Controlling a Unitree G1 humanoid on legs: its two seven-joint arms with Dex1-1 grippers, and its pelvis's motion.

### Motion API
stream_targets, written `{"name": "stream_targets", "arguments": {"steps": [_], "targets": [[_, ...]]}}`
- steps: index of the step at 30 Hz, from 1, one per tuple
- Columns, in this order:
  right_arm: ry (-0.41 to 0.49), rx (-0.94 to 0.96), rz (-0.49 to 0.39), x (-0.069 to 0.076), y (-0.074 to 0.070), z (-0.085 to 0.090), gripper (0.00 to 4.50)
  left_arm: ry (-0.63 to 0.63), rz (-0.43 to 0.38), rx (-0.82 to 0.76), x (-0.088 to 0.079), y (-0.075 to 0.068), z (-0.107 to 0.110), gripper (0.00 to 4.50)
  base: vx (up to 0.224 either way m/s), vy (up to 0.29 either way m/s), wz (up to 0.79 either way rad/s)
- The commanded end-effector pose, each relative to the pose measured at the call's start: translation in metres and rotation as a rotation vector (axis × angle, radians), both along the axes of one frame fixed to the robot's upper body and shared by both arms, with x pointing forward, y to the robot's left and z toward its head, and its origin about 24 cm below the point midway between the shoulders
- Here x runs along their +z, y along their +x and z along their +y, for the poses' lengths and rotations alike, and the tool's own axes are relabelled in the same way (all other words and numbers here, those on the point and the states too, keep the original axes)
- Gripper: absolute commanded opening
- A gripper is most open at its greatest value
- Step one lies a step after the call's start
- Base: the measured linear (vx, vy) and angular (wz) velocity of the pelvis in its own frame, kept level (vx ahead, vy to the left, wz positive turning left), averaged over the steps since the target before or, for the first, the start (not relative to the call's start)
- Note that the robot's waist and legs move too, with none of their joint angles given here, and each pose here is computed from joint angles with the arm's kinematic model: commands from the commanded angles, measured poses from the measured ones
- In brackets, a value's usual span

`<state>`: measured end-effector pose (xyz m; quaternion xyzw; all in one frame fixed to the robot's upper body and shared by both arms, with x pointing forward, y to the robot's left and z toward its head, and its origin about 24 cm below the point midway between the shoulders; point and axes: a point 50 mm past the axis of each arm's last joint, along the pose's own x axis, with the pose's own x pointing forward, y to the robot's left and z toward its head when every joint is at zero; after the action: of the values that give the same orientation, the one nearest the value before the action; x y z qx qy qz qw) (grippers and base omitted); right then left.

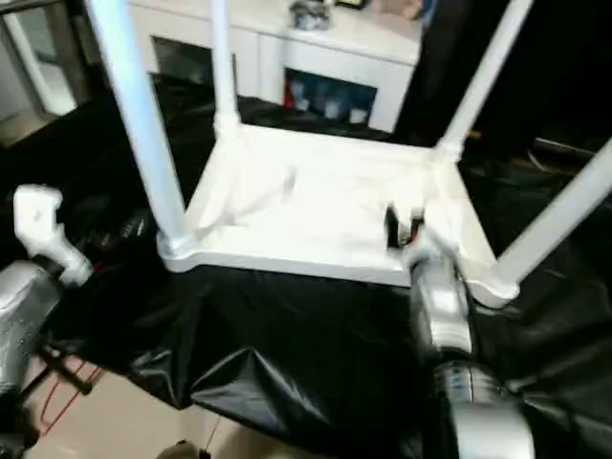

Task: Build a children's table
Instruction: Rotate table base

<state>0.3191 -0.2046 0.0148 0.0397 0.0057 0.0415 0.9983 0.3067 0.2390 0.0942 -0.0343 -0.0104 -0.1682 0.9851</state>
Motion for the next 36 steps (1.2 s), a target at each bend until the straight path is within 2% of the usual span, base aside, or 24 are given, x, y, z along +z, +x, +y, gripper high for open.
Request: {"name": "stream_targets", "arguments": {"steps": [1,3,5,6,7,10,13,14,15,17,20,23,26,28,30,33,34,36], "targets": [[-0.021,0.077,-0.028,0.006,-0.004,0.002,3.56,-0.053,-0.064,-0.095,0.011,0.007,-0.016,4.45,0.000,0.000,0.00],[-0.045,0.074,-0.025,0.005,-0.009,-0.002,3.56,-0.076,-0.074,-0.128,0.012,0.009,-0.021,4.45,0.000,0.000,0.00],[-0.060,-0.059,-0.045,0.005,-0.021,-0.023,3.56,-0.100,-0.069,-0.228,0.012,0.009,-0.030,4.45,0.000,0.000,0.00],[-0.061,-0.067,-0.046,0.005,-0.022,-0.024,3.56,-0.100,-0.067,-0.229,0.012,0.009,-0.030,4.45,0.000,0.000,0.00],[-0.073,-0.162,-0.053,0.004,-0.033,-0.037,3.56,-0.090,-0.052,-0.225,0.008,0.007,-0.026,4.45,0.000,0.000,0.00],[-0.074,-0.207,-0.052,0.003,-0.041,-0.044,3.56,-0.087,-0.040,-0.209,0.004,0.004,-0.020,4.45,0.000,0.000,0.00],[-0.066,-0.235,-0.048,0.002,-0.056,-0.049,3.56,-0.099,0.012,-0.260,-0.006,-0.011,-0.007,4.45,0.000,0.000,0.00],[-0.066,-0.235,-0.048,0.002,-0.056,-0.049,3.56,-0.099,0.012,-0.260,-0.006,-0.011,-0.007,4.45,0.000,0.000,0.00],[-0.072,-0.268,-0.055,0.003,-0.062,-0.054,3.56,-0.108,0.039,-0.298,-0.009,-0.020,-0.002,4.45,0.000,0.000,0.00],[-0.077,-0.301,-0.059,0.004,-0.067,-0.058,3.56,-0.125,0.058,-0.334,-0.011,-0.028,0.001,4.45,0.000,0.000,0.00],[-0.075,-0.339,-0.048,0.003,-0.071,-0.063,3.56,-0.148,0.069,-0.374,-0.011,-0.033,0.001,4.45,0.000,0.000,0.00],[-0.115,-0.435,0.049,-0.005,-0.078,-0.075,3.56,-0.180,0.112,-0.468,-0.010,-0.043,0.002,4.45,0.000,0.000,0.00],[-0.128,-0.433,0.088,-0.008,-0.079,-0.076,3.56,-0.178,0.107,-0.491,-0.008,-0.042,-0.001,4.45,0.000,0.000,0.00],[-0.140,-0.431,0.136,-0.013,-0.077,-0.077,3.56,-0.175,0.090,-0.529,-0.005,-0.038,-0.014,4.45,0.000,0.000,0.00],[-0.157,-0.431,0.196,-0.019,-0.076,-0.077,3.56,-0.154,0.069,-0.530,-0.005,-0.028,-0.028,4.45,0.000,0.000,0.00],[-0.152,-0.424,0.216,-0.020,-0.074,-0.075,3.56,-0.141,0.069,-0.525,-0.006,-0.023,-0.034,4.45,0.000,0.000,0.00],[-0.161,-0.383,0.258,-0.024,-0.069,-0.071,3.56,-0.134,0.047,-0.524,-0.005,-0.012,-0.043,4.45,0.000,0.000,0.00],[-0.168,-0.363,0.280,-0.026,-0.065,-0.069,3.56,-0.133,0.028,-0.527,-0.003,-0.007,-0.048,4.45,0.000,0.000,0.00]]}}
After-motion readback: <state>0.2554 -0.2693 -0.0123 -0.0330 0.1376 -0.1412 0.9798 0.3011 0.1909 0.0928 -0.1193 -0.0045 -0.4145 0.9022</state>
